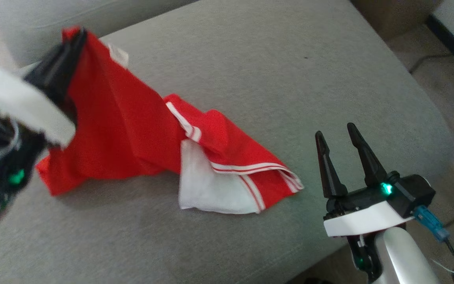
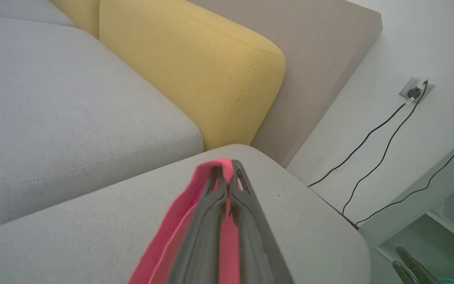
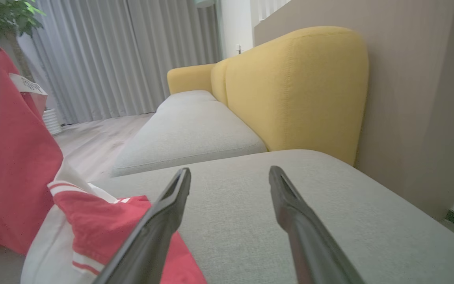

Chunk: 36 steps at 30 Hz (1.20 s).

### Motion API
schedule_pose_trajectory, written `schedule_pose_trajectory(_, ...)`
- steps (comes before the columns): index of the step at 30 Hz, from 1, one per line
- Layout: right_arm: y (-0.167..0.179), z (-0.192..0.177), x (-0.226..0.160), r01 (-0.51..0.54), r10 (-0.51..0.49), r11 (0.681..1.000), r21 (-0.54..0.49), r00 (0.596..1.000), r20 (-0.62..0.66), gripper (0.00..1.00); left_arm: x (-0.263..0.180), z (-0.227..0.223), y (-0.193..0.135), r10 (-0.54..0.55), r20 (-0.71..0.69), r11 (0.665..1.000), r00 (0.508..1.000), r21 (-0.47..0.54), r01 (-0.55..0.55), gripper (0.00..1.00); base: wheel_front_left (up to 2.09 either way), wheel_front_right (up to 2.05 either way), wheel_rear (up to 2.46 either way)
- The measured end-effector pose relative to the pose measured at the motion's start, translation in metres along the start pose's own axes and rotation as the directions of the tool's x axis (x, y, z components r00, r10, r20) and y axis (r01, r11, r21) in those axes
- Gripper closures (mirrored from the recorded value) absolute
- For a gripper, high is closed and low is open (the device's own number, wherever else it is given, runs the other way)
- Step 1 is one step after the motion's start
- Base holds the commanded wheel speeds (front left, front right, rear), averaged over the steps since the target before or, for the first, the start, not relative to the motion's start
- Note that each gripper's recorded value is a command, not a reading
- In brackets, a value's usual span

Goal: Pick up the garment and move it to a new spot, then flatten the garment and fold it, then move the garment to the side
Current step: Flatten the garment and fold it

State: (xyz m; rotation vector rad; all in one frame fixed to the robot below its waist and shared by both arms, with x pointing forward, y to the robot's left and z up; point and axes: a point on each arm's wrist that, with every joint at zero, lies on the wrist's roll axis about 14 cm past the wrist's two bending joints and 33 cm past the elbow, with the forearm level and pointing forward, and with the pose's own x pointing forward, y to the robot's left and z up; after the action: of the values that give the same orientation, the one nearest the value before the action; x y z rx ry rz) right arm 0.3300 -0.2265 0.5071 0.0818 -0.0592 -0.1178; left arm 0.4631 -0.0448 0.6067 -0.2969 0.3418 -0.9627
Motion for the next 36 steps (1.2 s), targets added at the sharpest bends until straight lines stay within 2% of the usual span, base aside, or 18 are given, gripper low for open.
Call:
schedule_pose_trajectory(9,-0.033,0.003,-0.021,0.121,-0.121,0.993,-0.002,0.993,-0.006,0.0,0.083,0.025,-0.002,0.015,0.003,0.999,1.0,0.042,-0.015,1.0,0.0,0.0,0.0)
schedule_pose_trajectory(14,-0.035,0.004,-0.02,0.129,-0.129,0.992,-0.001,0.992,-0.005,0.0,0.101,0.039,0.012,0.073,0.075,0.996,0.994,0.046,-0.077,1.0,0.0,0.0,0.0)
schedule_pose_trajectory(18,-0.036,0.007,-0.021,0.13,-0.13,0.992,0.002,0.992,0.005,0.0,0.094,0.047,0.014,0.066,0.12,0.993,0.991,0.085,-0.076,1.0,0.0,0.0,0.0)
schedule_pose_trajectory(23,-0.036,0.007,-0.023,0.127,-0.127,0.992,-0.006,0.992,0.009,0.0,0.064,0.035,-0.002,0.01,0.132,0.998,0.991,0.063,-0.018,1.0,0.0,0.0,0.0)
schedule_pose_trajectory(25,-0.034,0.005,-0.021,0.115,-0.115,0.993,-0.012,0.993,0.006,0.0,0.039,0.015,0.004,0.041,0.119,0.999,0.992,0.029,-0.044,1.0,0.0,0.0,0.0)
schedule_pose_trajectory(27,-0.028,0.005,-0.016,0.093,-0.093,0.996,-0.017,0.996,0.011,0.0,0.007,-0.009,0.023,0.132,0.103,0.991,0.986,-0.028,-0.13,1.0,0.0,0.0,0.0)
schedule_pose_trajectory(30,-0.018,0.005,-0.009,0.054,-0.054,0.998,-0.019,0.998,0.016,0.0,-0.048,-0.058,0.051,0.305,0.052,0.948,0.951,-0.118,-0.297,1.0,0.0,0.0,0.0)
schedule_pose_trajectory(33,-0.003,0.001,-0.001,0.001,-0.001,1.0,-0.023,1.0,0.009,0.0,-0.105,-0.124,0.059,0.443,-0.045,0.853,0.895,-0.285,-0.437,1.0,0.0,0.0,0.0)
schedule_pose_trajectory(36,0.016,-0.002,0.009,-0.062,0.062,0.998,-0.031,0.998,0.003,0.0,-0.153,-0.178,0.053,0.541,-0.123,0.745,0.832,-0.39,-0.542,1.0,0.0,0.0,0.0)
